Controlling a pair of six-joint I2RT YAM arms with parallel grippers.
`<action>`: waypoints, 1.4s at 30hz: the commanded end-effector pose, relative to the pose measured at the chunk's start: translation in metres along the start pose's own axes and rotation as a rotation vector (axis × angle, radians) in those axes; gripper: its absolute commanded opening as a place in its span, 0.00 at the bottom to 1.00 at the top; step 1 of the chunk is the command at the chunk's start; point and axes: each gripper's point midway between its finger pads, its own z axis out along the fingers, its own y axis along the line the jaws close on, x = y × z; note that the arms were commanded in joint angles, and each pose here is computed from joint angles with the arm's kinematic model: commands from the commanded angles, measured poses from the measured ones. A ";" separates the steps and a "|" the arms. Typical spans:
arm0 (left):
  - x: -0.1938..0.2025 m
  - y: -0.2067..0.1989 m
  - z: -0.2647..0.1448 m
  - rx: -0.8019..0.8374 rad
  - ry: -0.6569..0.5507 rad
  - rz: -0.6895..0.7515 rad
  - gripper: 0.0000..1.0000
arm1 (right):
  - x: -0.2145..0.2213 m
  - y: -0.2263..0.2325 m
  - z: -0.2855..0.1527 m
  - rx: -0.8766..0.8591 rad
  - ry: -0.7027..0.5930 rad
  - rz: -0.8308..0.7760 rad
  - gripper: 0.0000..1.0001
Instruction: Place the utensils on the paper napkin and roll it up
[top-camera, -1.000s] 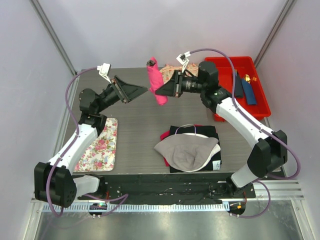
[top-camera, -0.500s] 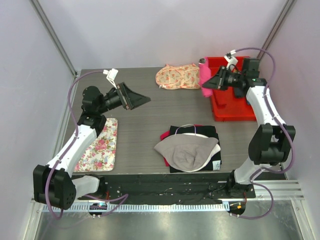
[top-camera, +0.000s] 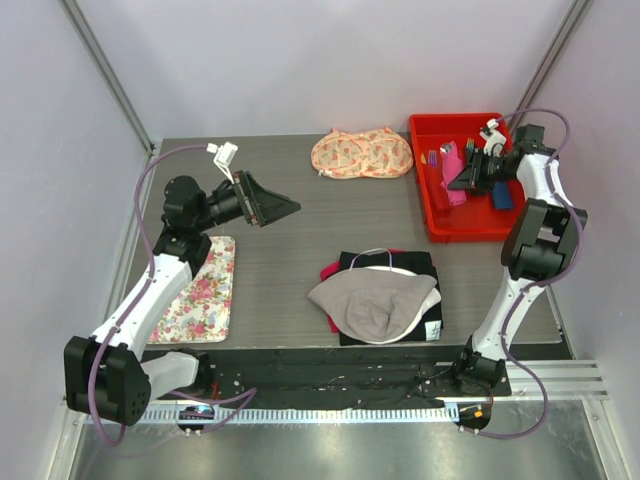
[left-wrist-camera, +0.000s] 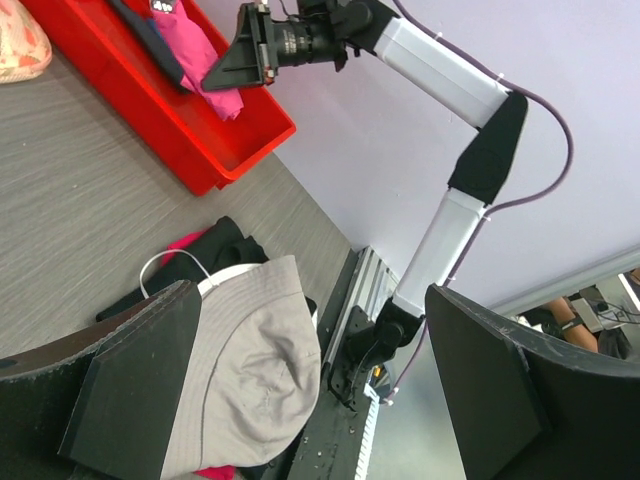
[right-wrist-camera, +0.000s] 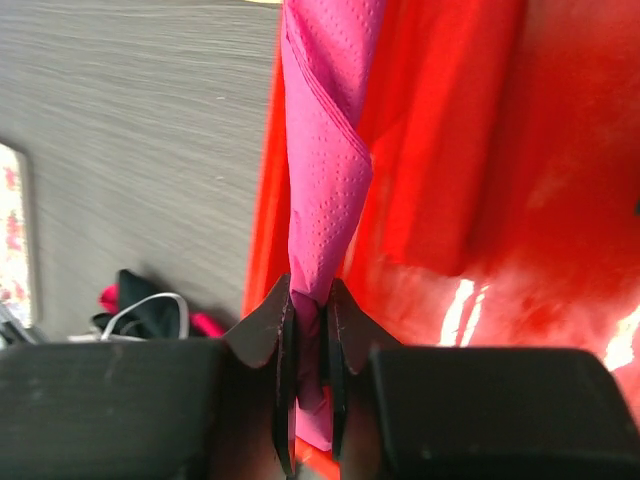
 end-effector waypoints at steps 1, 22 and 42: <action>0.001 -0.005 -0.005 0.014 0.000 0.034 1.00 | -0.020 -0.020 0.002 0.059 -0.013 -0.097 0.01; 0.011 0.018 -0.010 -0.024 -0.006 -0.023 1.00 | -0.010 -0.103 0.058 0.121 0.032 -0.057 0.01; 0.010 0.026 -0.013 -0.037 -0.014 -0.056 1.00 | 0.012 -0.133 0.066 0.180 0.098 -0.003 0.36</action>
